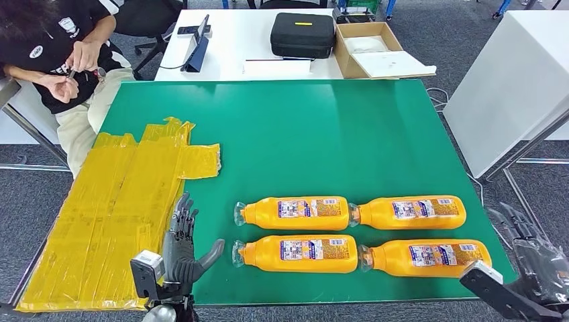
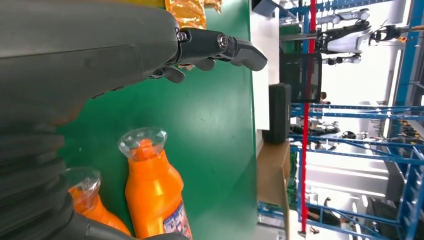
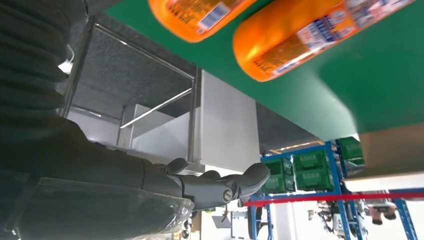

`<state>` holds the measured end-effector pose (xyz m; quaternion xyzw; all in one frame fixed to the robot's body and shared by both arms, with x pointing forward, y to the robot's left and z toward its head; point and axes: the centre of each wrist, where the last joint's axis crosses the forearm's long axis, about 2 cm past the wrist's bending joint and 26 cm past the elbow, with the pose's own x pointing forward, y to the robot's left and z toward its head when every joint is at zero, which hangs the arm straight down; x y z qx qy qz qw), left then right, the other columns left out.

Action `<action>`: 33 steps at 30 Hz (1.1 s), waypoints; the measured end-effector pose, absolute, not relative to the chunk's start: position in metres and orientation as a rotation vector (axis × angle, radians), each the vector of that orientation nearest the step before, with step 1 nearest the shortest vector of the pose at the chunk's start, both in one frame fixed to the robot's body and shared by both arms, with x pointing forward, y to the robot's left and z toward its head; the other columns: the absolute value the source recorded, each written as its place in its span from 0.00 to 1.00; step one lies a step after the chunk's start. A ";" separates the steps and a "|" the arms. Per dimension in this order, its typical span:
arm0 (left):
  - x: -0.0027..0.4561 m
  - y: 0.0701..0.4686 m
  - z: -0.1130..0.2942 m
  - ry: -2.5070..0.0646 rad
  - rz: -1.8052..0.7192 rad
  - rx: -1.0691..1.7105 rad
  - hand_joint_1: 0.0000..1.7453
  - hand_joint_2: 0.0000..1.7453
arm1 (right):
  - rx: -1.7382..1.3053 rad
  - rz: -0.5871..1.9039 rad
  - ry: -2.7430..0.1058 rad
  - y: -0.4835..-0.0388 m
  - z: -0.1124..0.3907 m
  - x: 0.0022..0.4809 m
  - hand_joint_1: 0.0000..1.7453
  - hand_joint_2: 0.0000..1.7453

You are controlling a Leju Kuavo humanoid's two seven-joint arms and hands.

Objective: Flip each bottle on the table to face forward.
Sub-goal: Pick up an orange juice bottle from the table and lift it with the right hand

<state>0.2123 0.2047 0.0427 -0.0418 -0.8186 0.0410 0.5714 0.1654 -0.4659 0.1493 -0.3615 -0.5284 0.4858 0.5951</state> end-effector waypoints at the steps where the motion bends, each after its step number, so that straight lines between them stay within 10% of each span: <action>1: 0.213 0.204 0.043 -1.921 0.090 -0.088 0.00 1.00 | -0.842 1.131 -1.219 -0.469 0.149 0.167 0.00 1.00; 33: 0.222 0.191 0.040 -1.903 0.050 -0.076 0.00 1.00 | -0.815 1.194 -1.094 -0.443 0.104 0.182 0.00 1.00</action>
